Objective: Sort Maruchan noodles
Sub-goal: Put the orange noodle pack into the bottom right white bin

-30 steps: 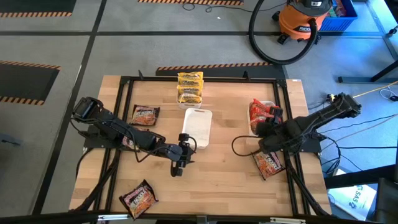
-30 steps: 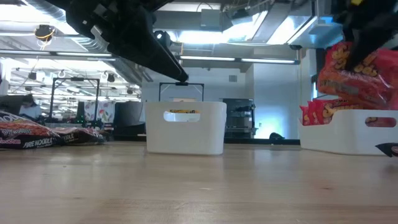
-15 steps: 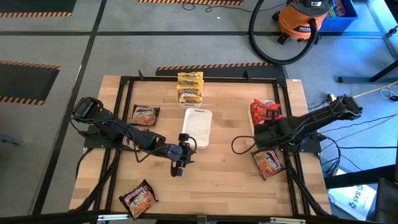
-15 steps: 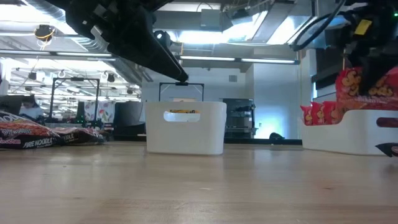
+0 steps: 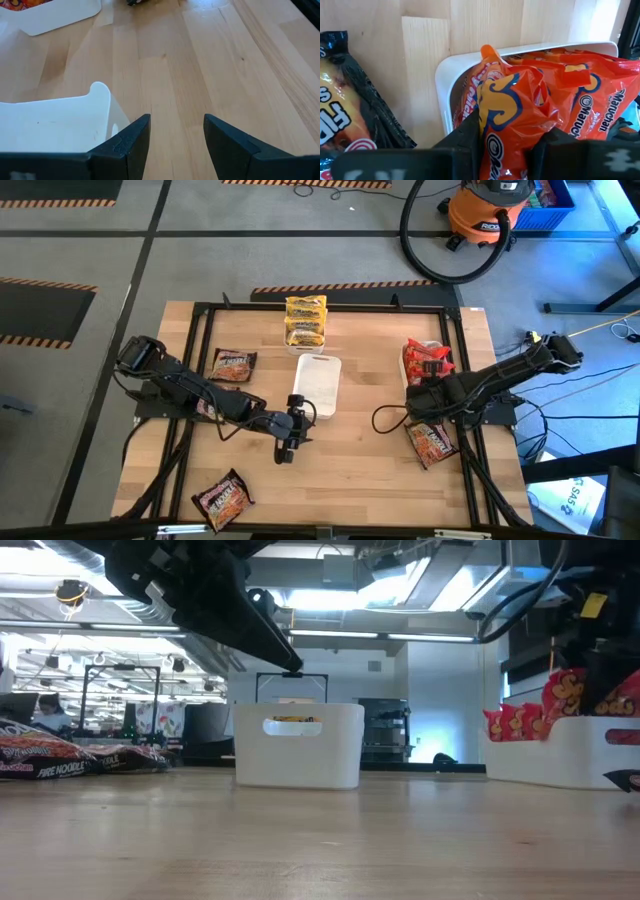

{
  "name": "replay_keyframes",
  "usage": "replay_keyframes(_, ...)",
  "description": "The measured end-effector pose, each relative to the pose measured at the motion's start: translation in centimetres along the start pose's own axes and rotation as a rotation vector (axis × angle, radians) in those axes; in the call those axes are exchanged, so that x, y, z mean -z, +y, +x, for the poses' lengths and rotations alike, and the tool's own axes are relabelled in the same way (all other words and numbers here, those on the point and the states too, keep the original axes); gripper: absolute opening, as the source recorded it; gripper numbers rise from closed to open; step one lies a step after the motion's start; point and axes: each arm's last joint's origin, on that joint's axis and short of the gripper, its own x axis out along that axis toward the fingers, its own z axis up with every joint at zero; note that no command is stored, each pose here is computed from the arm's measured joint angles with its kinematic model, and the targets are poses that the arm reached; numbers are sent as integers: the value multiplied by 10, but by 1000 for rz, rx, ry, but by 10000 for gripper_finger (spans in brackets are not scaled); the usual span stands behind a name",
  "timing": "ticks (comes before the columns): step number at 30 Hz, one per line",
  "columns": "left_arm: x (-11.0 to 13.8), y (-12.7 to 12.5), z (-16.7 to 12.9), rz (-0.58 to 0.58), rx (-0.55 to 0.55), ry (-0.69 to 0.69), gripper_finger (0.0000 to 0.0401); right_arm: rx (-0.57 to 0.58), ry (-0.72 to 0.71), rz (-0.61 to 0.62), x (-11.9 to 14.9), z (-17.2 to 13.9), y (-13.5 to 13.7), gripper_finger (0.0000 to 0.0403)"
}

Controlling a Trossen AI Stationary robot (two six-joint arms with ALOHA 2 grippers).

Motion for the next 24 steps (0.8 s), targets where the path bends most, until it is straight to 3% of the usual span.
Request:
replay_keyframes(18,0,0,0,8,4,0,179,-94,73,151,-7,14,-28,85)
replay_keyframes(24,0,0,0,8,4,0,179,-95,74,161,-12,-1,-35,85)
